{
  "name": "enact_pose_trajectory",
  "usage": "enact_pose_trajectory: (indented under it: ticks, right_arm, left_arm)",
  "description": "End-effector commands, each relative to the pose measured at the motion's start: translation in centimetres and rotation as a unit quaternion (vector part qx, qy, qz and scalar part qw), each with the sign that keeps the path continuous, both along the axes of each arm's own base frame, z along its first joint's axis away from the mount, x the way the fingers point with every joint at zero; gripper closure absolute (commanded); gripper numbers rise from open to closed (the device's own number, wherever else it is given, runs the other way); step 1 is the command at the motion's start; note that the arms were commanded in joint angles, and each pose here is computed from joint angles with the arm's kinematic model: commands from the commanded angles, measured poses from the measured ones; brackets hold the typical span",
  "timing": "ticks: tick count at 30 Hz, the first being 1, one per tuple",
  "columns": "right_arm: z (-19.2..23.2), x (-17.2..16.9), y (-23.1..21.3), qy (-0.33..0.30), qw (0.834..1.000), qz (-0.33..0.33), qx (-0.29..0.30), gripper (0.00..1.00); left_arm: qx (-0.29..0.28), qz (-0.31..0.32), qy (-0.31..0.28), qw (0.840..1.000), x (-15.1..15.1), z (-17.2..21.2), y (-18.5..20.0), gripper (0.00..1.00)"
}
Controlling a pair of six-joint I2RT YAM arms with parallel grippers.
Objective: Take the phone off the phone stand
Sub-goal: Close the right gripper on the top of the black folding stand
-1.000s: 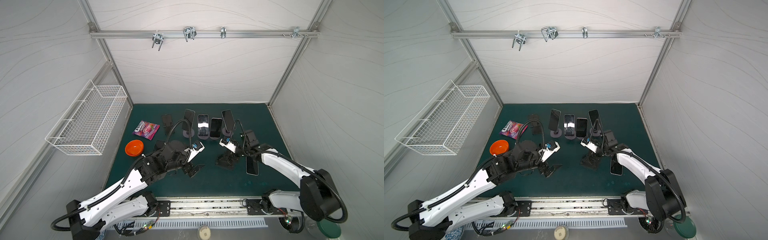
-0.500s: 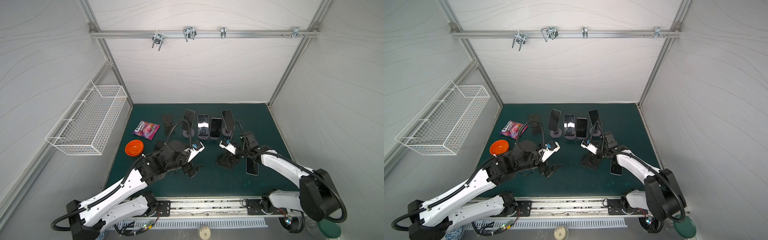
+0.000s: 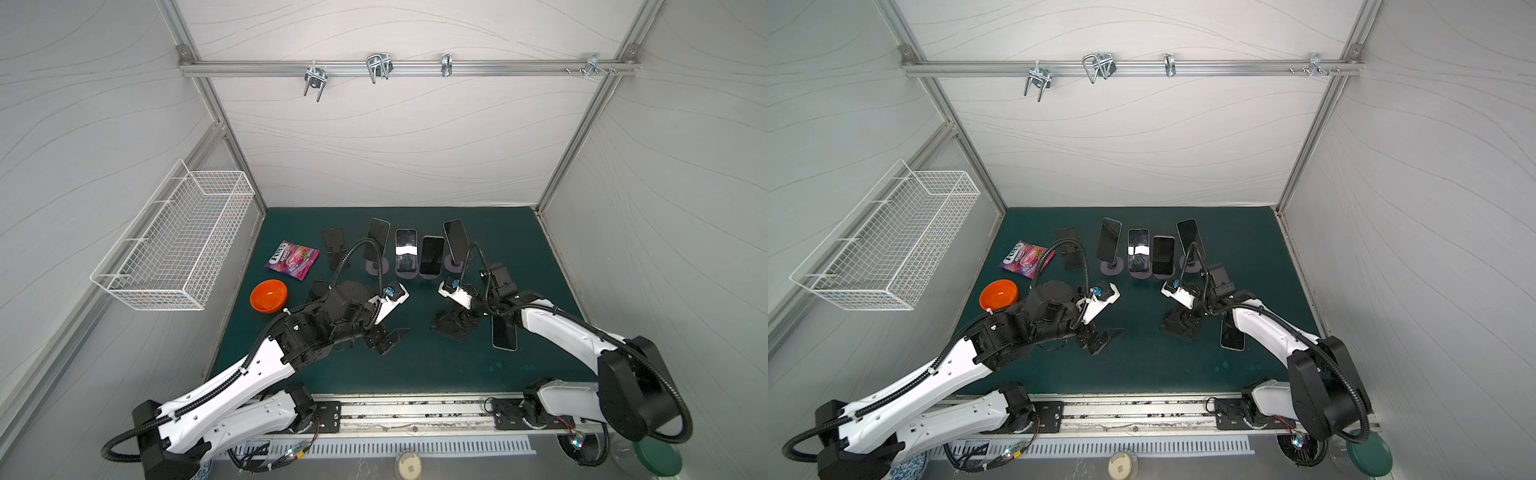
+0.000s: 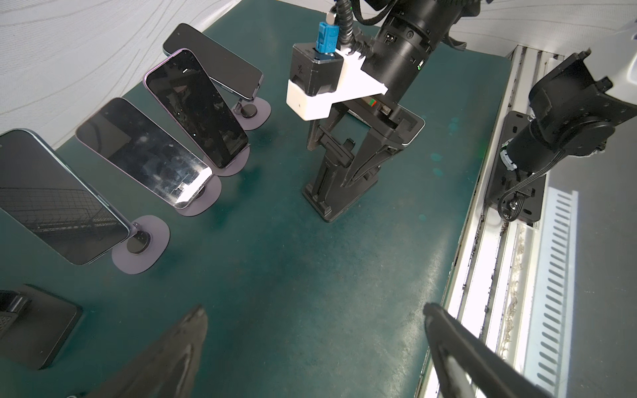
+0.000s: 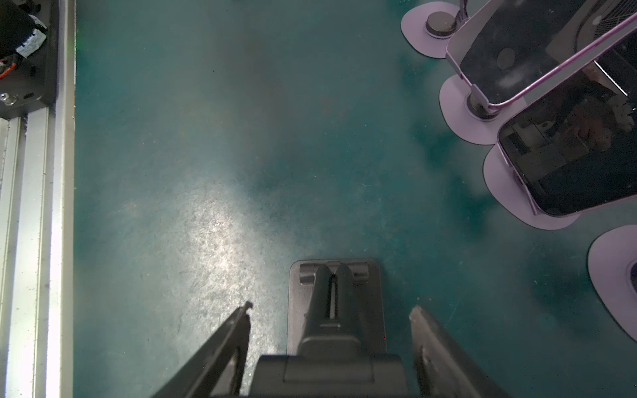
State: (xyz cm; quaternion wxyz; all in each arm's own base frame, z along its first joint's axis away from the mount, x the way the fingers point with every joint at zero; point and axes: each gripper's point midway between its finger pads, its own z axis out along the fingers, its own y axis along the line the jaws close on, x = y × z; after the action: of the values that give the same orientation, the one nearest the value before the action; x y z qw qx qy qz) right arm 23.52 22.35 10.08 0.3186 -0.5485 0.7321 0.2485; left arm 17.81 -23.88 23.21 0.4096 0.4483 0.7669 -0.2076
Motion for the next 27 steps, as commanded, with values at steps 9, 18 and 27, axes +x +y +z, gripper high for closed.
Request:
enact_pose_trajectory:
  ticks: [9,18,27]
  right_arm:
    - [0.3,-0.7,0.3,0.003,1.0,0.022,0.002,0.39]
    - [0.7,-0.6,0.2,0.005,1.0,0.023,0.0,0.44]
    - [1.3,-0.5,0.2,0.001,1.0,0.021,0.003,0.47]
  left_arm:
    - [-0.01,0.0,-0.016,1.0,-0.3,0.8,0.4,0.01]
    - [-0.013,0.007,-0.017,1.0,-0.5,0.8,0.9,0.01]
    - [-0.02,0.014,-0.014,1.0,-0.7,0.9,1.3,0.01]
